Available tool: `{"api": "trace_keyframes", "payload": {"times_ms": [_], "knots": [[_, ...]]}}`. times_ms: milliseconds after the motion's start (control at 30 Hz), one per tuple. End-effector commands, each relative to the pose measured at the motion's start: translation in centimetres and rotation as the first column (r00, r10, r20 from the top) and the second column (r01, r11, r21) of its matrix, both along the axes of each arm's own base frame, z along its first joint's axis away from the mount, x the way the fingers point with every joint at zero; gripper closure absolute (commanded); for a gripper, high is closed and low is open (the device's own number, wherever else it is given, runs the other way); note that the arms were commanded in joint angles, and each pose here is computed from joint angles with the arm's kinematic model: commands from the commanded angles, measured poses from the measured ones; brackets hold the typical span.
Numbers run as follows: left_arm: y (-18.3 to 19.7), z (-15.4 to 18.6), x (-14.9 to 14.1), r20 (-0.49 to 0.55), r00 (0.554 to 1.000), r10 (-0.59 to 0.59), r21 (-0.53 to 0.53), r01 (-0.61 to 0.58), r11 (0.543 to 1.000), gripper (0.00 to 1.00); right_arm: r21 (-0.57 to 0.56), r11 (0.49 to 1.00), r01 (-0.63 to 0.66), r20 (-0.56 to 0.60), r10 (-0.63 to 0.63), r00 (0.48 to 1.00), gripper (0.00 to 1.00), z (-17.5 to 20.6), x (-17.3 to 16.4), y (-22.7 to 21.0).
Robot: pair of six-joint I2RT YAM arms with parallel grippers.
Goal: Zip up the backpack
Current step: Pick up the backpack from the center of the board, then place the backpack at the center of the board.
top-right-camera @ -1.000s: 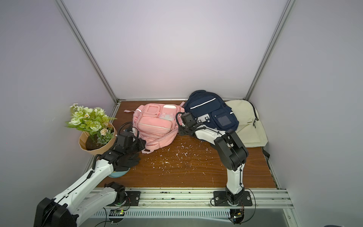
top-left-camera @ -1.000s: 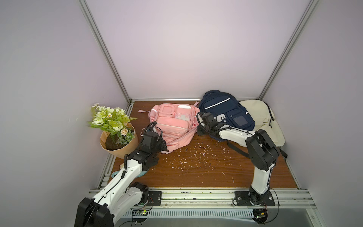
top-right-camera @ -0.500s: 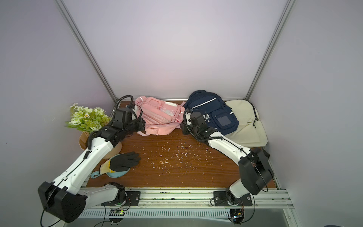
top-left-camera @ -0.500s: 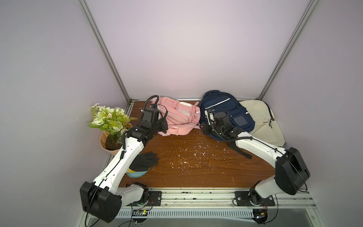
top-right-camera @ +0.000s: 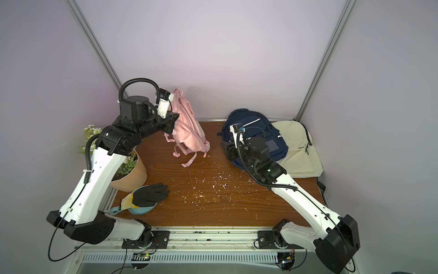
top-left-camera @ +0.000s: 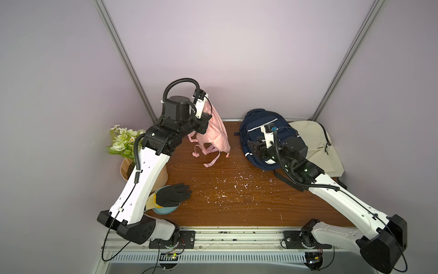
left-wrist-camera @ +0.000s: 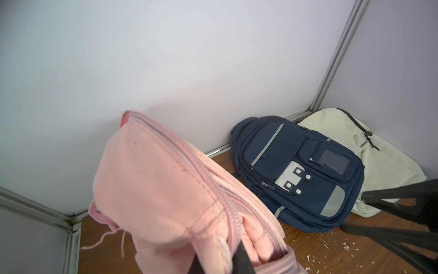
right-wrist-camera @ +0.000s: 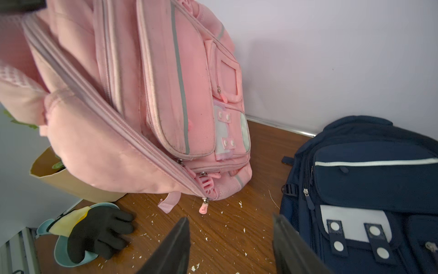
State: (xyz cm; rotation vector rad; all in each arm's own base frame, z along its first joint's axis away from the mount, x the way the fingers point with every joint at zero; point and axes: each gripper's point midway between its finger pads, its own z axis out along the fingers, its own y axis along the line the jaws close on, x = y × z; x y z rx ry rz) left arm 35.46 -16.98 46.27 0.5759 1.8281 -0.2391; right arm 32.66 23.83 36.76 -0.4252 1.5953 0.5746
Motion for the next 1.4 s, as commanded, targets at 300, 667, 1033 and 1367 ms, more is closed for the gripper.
{"api": "trace_keyframes", "payload": {"times_ms": [300,667,1033,1367], "knots": [[-1.6,12.8,-12.1,0.534,0.743,-0.405,0.187,0.363,0.913,1.0,0.006,0.993,-0.114,0.408,0.101,0.907,0.39,13.1,-5.3,-0.8],[-3.2,10.6,-14.2,0.511,0.658,-0.552,0.277,0.482,0.831,1.0,-0.212,0.973,-0.091,0.455,0.181,0.872,0.32,13.4,-5.6,-0.3],[-4.4,8.0,-14.1,0.461,0.641,-0.614,0.307,0.534,0.788,1.0,-0.424,0.885,-0.195,0.415,0.381,0.826,0.31,14.8,-3.4,4.3],[-5.2,7.0,-14.0,0.436,0.624,-0.648,0.308,0.573,0.759,1.0,-0.529,0.764,-0.369,0.307,0.578,0.757,0.41,12.0,-1.0,9.5]]}}
